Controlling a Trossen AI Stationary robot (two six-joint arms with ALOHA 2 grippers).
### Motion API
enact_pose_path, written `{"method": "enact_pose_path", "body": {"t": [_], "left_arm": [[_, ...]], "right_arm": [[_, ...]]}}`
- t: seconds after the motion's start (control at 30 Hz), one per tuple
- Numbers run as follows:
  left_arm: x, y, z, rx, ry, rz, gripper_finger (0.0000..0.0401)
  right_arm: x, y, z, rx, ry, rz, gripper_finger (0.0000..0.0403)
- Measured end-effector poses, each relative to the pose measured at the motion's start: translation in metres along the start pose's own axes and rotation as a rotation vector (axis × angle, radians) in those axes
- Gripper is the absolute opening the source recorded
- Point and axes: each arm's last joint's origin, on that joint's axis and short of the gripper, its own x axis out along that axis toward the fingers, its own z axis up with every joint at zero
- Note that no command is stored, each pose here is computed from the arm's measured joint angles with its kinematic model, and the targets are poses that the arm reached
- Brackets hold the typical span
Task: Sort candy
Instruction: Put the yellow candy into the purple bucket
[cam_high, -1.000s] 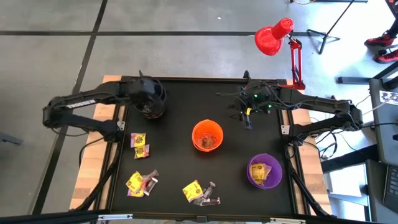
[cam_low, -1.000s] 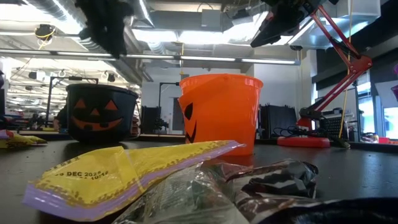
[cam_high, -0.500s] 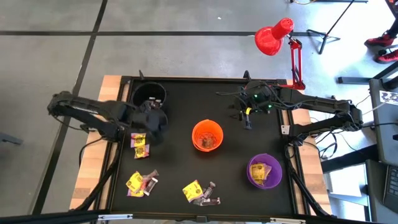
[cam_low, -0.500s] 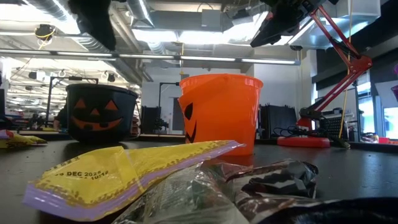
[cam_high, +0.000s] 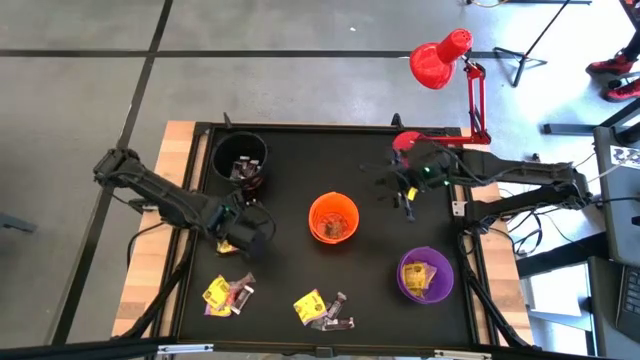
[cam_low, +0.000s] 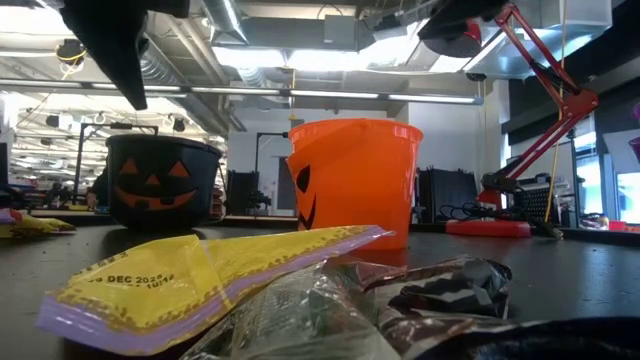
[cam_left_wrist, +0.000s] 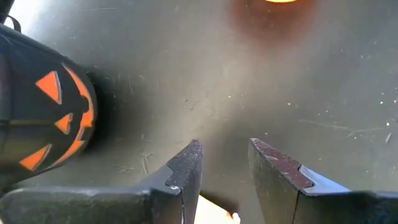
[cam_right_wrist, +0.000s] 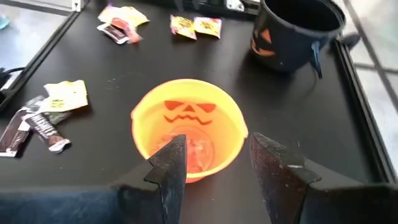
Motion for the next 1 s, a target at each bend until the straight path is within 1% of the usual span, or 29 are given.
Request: {"method": "enact_pose_path", "body": {"t": [0.13,0.23,0.3,0.37,0.43,0.47,0.53,0.57,0.63,0.73,0.93,1.0], "left_arm": [[-0.004,-0.008,-0.006,-0.027,-0.027,-0.025,0.0121],[-0.008,-0.013,-0.013,-0.046,-0.017,-0.041,0.0121],[-0.008,-0.016,-0.019,-0.067,-0.003,-0.056,0.0121],[-0.001,-0.018,-0.029,-0.090,0.032,-0.064,0.0121],[0.010,-0.022,-0.044,-0.110,0.072,-0.088,0.0121],[0.016,-0.024,-0.051,-0.121,0.095,-0.106,0.0121],[0.028,-0.027,-0.067,-0.138,0.127,-0.127,0.0121],[0.033,-0.027,-0.073,-0.150,0.132,-0.131,0.0121],[0.040,-0.027,-0.081,-0.168,0.128,-0.128,0.0121],[0.048,-0.023,-0.091,-0.168,0.141,-0.096,0.0121],[0.062,-0.013,-0.107,-0.138,0.233,-0.060,0.0121],[0.066,-0.011,-0.110,-0.139,0.246,-0.049,0.0121]], "right_arm": [[-0.008,0.016,0.002,-0.044,0.002,-0.007,0.0175],[-0.011,0.022,0.001,-0.062,0.014,-0.017,0.0175],[-0.012,0.025,0.001,-0.068,0.017,0.003,0.0175],[-0.011,0.028,0.000,-0.071,-0.005,0.076,0.0175],[-0.009,0.033,-0.007,-0.076,-0.028,0.177,0.0175],[-0.007,0.035,-0.011,-0.078,-0.042,0.212,0.0175],[-0.005,0.038,-0.019,-0.078,-0.074,0.246,0.0175],[-0.005,0.038,-0.024,-0.075,-0.082,0.244,0.0175],[-0.006,0.038,-0.031,-0.062,-0.096,0.205,0.0175],[-0.012,0.038,-0.037,-0.056,-0.098,0.155,0.0175],[-0.026,0.039,-0.038,-0.039,-0.145,0.145,0.0175],[-0.029,0.039,-0.038,-0.039,-0.159,0.146,0.0175]]}}
